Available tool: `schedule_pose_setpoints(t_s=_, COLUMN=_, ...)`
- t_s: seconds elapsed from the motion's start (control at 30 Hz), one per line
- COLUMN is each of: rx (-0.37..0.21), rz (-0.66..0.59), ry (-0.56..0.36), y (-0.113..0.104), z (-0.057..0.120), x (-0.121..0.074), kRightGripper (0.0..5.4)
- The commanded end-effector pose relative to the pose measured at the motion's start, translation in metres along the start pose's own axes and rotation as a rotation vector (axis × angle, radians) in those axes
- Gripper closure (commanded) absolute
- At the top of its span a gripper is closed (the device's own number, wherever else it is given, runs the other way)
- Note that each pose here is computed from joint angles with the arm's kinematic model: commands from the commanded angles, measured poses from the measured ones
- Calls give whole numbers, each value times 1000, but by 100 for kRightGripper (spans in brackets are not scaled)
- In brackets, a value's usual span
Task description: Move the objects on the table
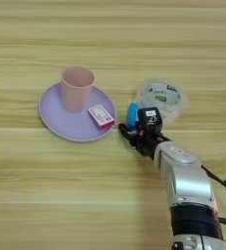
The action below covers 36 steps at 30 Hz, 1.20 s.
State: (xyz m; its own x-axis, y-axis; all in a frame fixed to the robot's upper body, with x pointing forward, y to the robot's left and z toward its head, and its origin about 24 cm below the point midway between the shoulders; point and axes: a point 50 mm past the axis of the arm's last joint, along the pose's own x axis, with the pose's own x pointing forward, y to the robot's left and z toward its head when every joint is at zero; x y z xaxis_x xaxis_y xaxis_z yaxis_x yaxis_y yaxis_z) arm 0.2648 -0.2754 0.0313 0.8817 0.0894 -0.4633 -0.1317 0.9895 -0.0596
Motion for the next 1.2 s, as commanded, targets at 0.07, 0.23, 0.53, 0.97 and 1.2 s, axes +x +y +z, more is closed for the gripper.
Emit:
schedule_pose_setpoints(t_s=0.07, rx=-48, rz=-32, ry=-59, y=-8, z=21, x=-1, kRightGripper=402)
schedule_pose_setpoints(t_s=0.23, rx=-54, rz=-33, ry=-76, y=-7, z=24, x=-3, kRightGripper=463)
schedule_pose_setpoints(t_s=0.53, rx=-67, rz=-42, ry=-98, y=-6, z=29, x=-5, kRightGripper=464)
schedule_pose_setpoints(t_s=0.97, rx=-74, rz=-63, ry=-214, y=-1, z=53, x=-20, kRightGripper=464)
schedule_pose_setpoints(t_s=1.2, rx=-103, rz=-67, ry=-256, y=3, z=62, x=-32, kRightGripper=464)
